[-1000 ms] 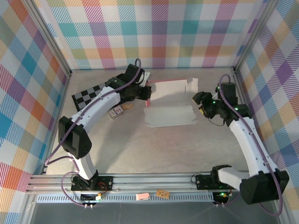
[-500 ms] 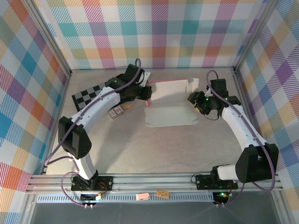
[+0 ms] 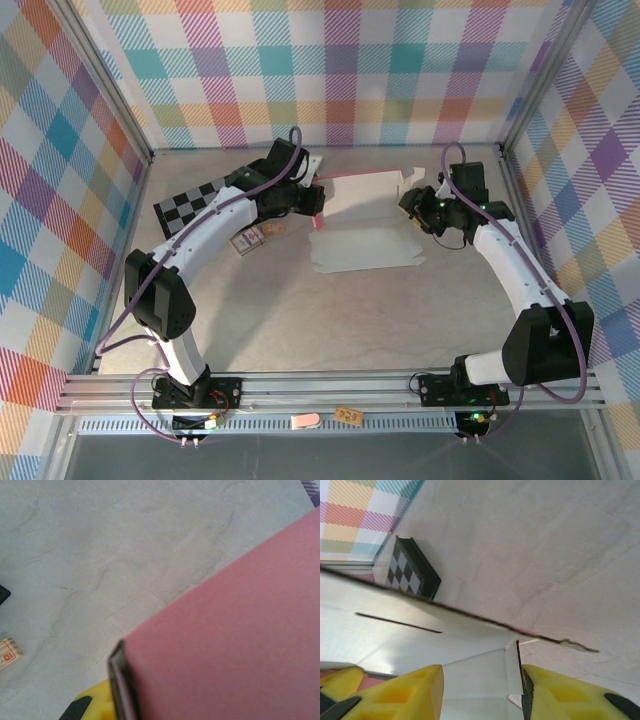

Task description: Fold the paper box

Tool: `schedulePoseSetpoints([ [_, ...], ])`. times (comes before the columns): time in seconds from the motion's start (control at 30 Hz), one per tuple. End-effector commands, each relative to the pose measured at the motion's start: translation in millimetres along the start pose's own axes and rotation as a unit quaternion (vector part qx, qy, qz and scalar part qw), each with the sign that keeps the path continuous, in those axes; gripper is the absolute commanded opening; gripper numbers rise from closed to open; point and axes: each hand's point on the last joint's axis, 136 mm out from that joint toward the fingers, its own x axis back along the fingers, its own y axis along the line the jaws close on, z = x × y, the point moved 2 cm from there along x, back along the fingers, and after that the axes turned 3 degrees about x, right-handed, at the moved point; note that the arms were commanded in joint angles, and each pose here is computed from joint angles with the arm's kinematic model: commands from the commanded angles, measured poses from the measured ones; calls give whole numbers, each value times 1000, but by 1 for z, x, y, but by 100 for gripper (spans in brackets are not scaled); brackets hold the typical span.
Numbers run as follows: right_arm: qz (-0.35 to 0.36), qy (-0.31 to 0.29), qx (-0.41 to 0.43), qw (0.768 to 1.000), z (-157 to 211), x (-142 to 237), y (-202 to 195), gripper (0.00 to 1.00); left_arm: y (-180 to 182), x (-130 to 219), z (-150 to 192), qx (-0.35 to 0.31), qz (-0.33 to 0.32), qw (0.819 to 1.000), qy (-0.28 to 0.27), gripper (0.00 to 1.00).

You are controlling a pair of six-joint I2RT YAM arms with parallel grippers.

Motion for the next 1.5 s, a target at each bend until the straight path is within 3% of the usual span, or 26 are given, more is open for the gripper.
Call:
schedulePoseSetpoints([
  [0.0,-39,-1,21,999,-10,1,19,43,-9,16,-8,-10,19,1000,-23,0],
  [0.6,-47,60,53,996,3,-16,30,37,-19,14,-18,-3,33,999,-36,0],
  [1.27,42,123,116,985,30,-33,17,34,-22,15,-25,-3,29,999,-42,0],
  [1.47,38,118,124,984,34,-32,23,35,-23,16,-27,1,34,998,-44,0],
])
